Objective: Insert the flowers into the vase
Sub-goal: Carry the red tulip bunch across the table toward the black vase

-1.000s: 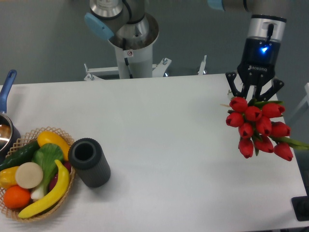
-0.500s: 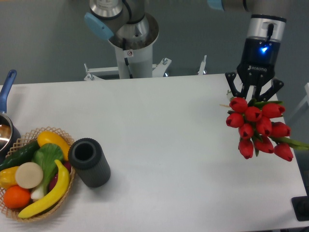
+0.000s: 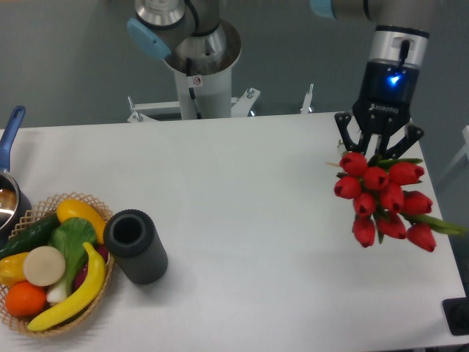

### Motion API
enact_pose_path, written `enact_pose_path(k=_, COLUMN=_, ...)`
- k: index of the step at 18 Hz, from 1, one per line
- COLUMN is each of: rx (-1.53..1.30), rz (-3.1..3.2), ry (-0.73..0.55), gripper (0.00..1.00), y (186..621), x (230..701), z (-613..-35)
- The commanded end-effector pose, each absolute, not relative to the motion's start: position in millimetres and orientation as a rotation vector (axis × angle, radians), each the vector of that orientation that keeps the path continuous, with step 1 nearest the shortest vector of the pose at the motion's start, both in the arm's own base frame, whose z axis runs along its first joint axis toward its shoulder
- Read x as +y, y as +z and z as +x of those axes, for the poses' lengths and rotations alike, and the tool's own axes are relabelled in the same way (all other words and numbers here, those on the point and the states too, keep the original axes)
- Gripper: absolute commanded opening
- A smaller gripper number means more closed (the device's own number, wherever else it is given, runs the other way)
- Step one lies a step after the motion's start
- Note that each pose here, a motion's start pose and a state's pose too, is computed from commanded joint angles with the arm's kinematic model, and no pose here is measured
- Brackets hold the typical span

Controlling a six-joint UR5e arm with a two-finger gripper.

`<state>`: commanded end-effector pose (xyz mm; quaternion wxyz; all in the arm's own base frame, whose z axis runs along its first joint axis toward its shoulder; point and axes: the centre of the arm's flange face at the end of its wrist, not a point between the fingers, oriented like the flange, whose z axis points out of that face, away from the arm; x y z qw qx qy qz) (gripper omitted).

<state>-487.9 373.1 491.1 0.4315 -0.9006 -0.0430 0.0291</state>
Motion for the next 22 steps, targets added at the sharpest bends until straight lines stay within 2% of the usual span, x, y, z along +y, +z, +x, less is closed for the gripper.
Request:
enact_pose_path(k=10, rx=0.098, rz=-2.026, ry=-0.195, gripper=0.16, y=495.8, x=442.1, z=-419.5)
enact_pose_path(k=14, rx=0.149, rz=-1.912, ry=-0.279, gripper=0.16, y=505.6, x=450.2, z=-403.6)
enact_pose_path(k=22, rx=0.299, rz=-1.806, ry=-0.372, gripper=0.16, y=490.1, x=482.0, z=-361.5)
